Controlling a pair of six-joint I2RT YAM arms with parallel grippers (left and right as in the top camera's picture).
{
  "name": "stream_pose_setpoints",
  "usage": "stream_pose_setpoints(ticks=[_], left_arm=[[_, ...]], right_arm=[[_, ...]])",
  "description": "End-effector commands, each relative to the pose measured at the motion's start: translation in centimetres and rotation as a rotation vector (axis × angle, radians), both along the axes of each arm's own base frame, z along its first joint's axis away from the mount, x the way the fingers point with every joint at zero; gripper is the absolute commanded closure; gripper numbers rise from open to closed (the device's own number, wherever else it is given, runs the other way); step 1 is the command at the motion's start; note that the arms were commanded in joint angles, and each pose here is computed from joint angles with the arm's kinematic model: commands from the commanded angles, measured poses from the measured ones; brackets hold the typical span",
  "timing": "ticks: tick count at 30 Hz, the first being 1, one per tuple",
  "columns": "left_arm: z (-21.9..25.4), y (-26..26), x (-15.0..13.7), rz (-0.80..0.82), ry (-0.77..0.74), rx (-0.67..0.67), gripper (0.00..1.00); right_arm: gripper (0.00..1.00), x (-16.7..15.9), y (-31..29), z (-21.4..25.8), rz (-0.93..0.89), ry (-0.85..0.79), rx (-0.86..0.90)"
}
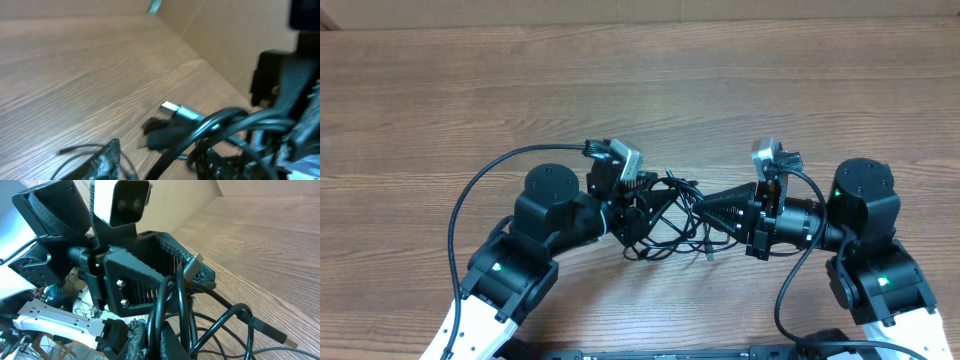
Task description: Untangle cables
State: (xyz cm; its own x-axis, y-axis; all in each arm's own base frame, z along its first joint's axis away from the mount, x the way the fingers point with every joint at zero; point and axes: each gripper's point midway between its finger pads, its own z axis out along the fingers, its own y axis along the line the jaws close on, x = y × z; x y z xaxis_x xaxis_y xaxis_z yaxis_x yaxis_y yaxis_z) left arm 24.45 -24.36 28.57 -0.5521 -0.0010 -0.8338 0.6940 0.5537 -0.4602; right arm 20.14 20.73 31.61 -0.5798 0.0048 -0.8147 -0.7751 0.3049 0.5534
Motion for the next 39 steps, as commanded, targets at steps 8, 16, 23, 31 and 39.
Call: stream_pose_setpoints(ticks=[8,16,23,31,39], left_arm=[[-0.9,-1.5,0.3,-0.032,0.038,0.005,0.96],[-1.8,0.3,2.4,0.139,0.058,0.048,0.96],[-1.7,0.0,2.2,0.127,0.075,0.032,0.96],[-0.9,-2.3,0.1,0.046,0.13,-0.04,0.96],[0.7,-3.6,-0.8,-0.022,0.097,-0.095,0.96]], right_arm=[[0.62,-0.5,0.0,0.9,0.012,0.006,0.017],[0.0,2.5,-2.3,-3.4,-0.249,0.137,-0.133],[0.07,3.0,-2.9,-4.0,-0.266,0.041,-0.205],[0.29,3.4,-2.8,-3.5,-0.262,-0.003,-0.202],[0.32,5.3,-3.8,-6.9,-0.343,0.099,-0.301]])
